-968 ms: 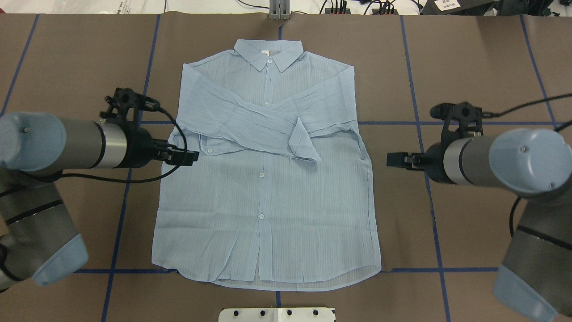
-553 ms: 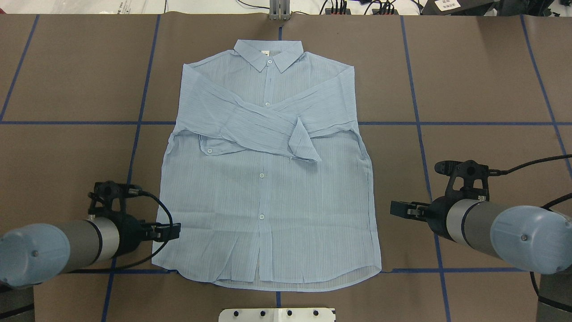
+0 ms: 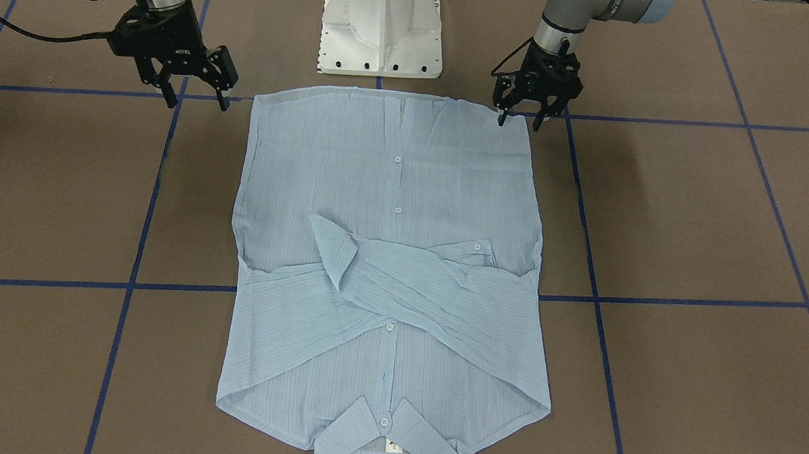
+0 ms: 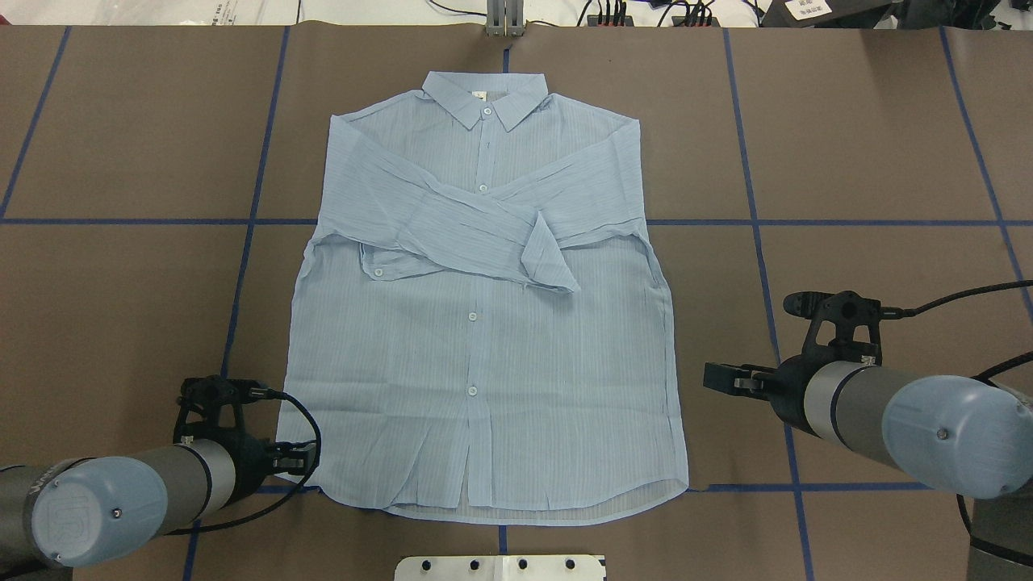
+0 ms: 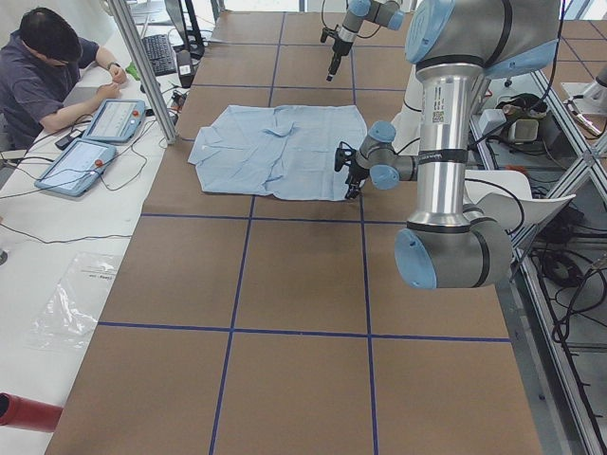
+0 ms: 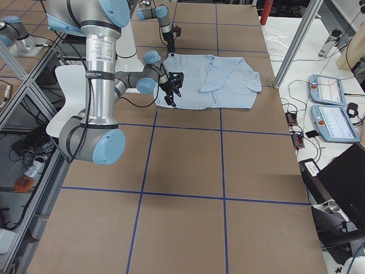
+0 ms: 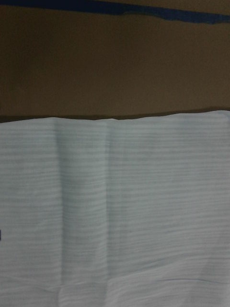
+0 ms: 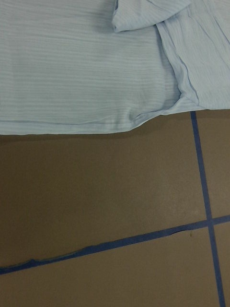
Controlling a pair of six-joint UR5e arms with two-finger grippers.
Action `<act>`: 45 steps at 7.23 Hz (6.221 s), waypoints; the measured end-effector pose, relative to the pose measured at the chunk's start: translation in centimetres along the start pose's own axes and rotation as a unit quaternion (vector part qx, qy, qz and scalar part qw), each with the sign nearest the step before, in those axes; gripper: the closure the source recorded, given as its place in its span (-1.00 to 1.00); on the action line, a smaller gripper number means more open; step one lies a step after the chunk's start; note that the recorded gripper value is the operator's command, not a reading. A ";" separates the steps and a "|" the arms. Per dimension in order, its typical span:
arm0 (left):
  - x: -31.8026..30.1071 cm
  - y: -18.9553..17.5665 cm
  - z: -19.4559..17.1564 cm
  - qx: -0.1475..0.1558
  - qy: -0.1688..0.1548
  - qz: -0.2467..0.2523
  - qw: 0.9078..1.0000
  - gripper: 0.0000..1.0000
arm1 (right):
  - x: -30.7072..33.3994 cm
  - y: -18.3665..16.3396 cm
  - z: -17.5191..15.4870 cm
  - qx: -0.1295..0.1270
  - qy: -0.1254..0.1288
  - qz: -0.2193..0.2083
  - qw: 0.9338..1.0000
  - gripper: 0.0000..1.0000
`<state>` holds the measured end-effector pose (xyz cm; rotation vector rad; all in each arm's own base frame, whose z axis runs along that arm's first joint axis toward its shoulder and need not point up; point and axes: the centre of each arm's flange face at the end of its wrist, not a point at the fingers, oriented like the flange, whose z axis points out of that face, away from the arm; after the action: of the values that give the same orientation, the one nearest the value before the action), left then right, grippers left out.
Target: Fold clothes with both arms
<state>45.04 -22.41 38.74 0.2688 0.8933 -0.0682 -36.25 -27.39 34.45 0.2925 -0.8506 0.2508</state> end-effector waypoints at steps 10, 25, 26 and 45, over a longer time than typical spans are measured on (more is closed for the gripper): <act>-0.2 1.4 0.4 -0.015 -0.014 0.009 1.000 0.26 | -0.1 0.4 0.4 0.004 0.002 -0.003 1.000 -1.00; 1.0 1.4 0.1 -0.018 -0.009 0.009 1.000 1.00 | -0.8 2.6 1.0 0.006 0.001 0.007 1.000 -0.98; 1.5 1.3 -0.1 -0.017 -0.003 0.008 1.000 1.00 | -1.4 4.3 1.1 0.015 -0.002 0.017 1.000 -0.97; 2.6 0.6 -1.3 0.009 0.013 0.007 1.000 1.00 | -4.3 17.5 6.5 0.033 0.004 -0.030 0.999 0.97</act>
<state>45.77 -21.37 36.03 0.2929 0.9171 -0.0607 -49.37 -13.79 37.89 0.3781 -0.8244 0.2240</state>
